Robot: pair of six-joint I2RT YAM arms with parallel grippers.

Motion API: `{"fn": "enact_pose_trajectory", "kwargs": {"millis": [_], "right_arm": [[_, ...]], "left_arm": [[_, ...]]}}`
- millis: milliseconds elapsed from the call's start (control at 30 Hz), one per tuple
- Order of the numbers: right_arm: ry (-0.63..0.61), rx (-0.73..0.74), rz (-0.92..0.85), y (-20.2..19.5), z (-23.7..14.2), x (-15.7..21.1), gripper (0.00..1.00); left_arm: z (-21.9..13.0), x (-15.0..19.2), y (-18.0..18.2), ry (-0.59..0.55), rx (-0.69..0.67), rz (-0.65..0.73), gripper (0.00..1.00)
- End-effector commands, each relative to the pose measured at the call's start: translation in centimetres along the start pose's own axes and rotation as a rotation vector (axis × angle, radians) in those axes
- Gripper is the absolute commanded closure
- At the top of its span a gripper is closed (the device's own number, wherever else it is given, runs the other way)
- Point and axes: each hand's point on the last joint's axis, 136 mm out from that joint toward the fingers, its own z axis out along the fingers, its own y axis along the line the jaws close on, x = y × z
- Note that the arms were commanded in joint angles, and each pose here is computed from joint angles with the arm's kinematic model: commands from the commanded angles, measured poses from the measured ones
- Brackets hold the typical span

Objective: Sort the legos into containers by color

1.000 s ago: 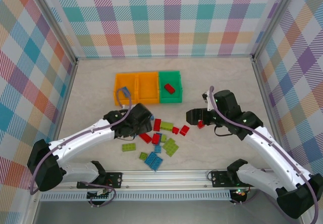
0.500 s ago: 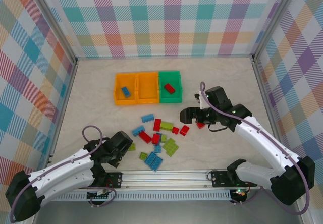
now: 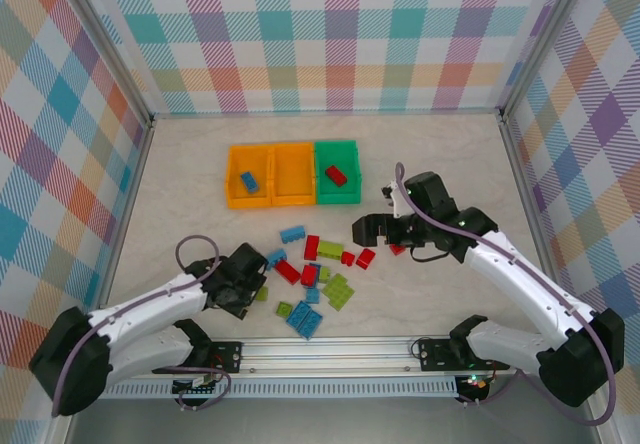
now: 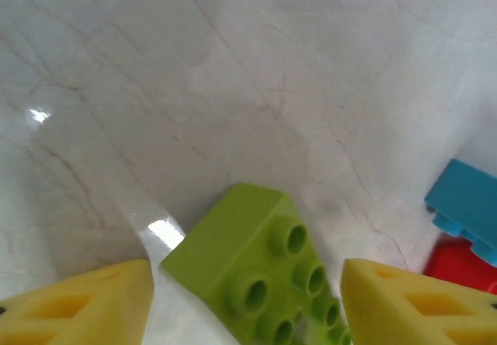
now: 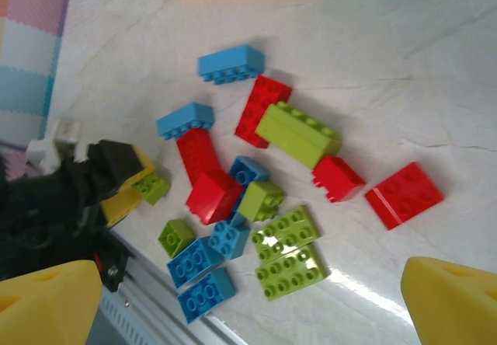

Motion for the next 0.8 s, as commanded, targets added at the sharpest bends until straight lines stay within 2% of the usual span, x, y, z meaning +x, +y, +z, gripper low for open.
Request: {"fn": "enact_pose_trajectory", "kwargs": {"millis": [0,167,367,533,667,767], "right_arm": [[0.051,-0.125,-0.074,3.2,0.1,1.3,0.01],[0.221,-0.146,-0.163,5.0,1.9,5.4,0.01],[0.226,-0.114,-0.191,5.3,2.7,5.6,0.0],[0.152,-0.042,-0.182,4.3,2.7,4.3,0.0],[0.098,-0.006,-0.189,4.0,2.2,3.4,0.0],[0.064,0.007,-0.194,3.8,1.9,2.9,0.0]], "left_arm": [[1.1,0.4,-0.3,0.031,-0.041,0.07,0.48],[1.8,0.7,-0.3,0.05,-0.08,0.103,0.64],[0.1,-0.1,-2.9,0.002,-0.047,0.22,0.78],[-4.1,-2.0,-7.7,-0.104,0.057,0.352,0.81],[-9.0,-4.4,-14.3,-0.236,0.241,0.446,0.81],[-11.5,-6.9,-19.0,-0.365,0.304,0.497,0.81]]}}
